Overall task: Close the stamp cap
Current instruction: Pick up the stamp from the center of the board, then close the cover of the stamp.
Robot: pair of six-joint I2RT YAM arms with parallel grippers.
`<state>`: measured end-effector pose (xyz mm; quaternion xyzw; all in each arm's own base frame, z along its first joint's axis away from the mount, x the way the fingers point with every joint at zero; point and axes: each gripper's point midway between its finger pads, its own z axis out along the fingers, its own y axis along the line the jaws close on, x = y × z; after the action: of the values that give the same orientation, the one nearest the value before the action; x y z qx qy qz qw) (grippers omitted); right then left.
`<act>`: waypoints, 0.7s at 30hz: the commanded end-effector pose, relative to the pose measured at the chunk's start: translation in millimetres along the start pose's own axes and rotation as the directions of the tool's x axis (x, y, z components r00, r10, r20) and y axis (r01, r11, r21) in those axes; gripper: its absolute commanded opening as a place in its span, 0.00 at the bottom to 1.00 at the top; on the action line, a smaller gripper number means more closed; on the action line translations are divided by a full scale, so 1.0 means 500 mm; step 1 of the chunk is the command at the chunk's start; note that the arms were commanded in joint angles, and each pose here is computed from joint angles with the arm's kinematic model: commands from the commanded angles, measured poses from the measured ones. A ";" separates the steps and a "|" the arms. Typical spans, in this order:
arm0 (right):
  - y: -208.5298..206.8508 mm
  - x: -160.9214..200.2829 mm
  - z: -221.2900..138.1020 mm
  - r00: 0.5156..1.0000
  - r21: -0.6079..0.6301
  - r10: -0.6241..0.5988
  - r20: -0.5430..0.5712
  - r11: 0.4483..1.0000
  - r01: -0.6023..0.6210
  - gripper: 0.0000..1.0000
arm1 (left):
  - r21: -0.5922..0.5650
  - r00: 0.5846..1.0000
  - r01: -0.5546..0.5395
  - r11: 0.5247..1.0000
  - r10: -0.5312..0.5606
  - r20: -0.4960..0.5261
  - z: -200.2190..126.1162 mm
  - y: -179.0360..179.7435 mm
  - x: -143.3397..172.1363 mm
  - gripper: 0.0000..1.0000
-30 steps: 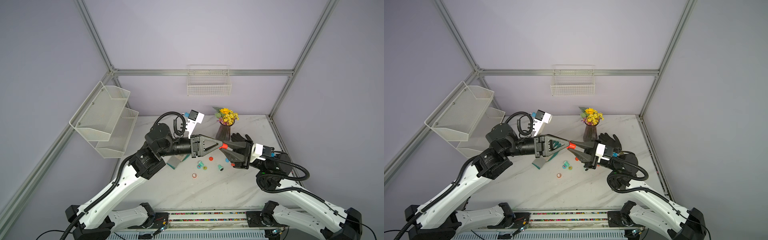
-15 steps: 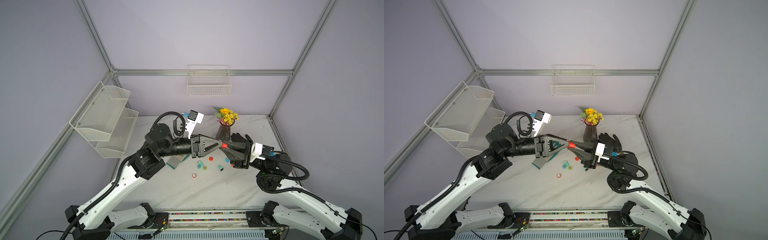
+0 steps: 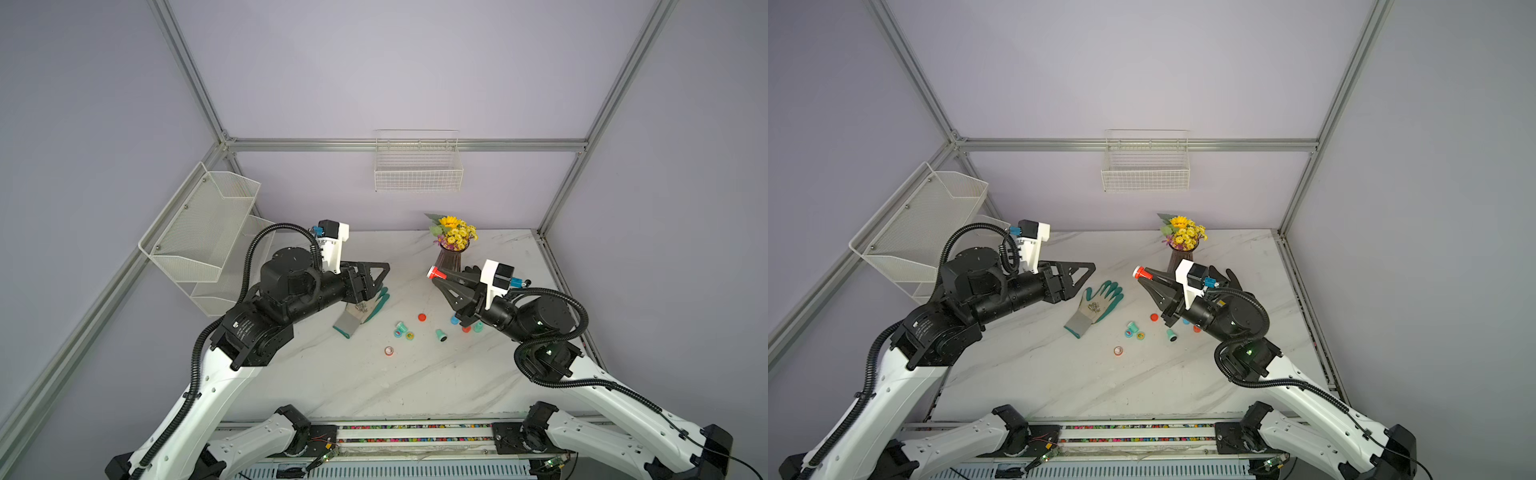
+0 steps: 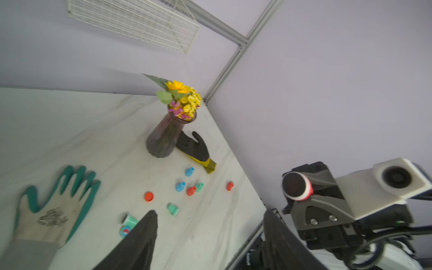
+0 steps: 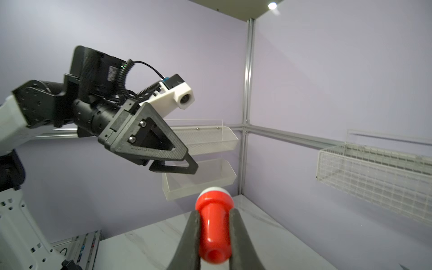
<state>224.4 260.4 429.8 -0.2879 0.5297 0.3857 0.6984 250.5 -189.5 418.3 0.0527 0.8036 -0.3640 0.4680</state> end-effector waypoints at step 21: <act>-0.166 0.578 -0.011 0.286 0.613 0.596 -0.751 0.789 -0.035 0.00 | -0.617 0.944 -0.331 0.714 0.240 -0.229 0.074 0.419 0.123 0.70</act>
<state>336.1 281.1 153.4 -0.1733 0.9382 0.1276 0.2712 318.1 -87.7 225.9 0.0422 0.9088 -0.0188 0.4146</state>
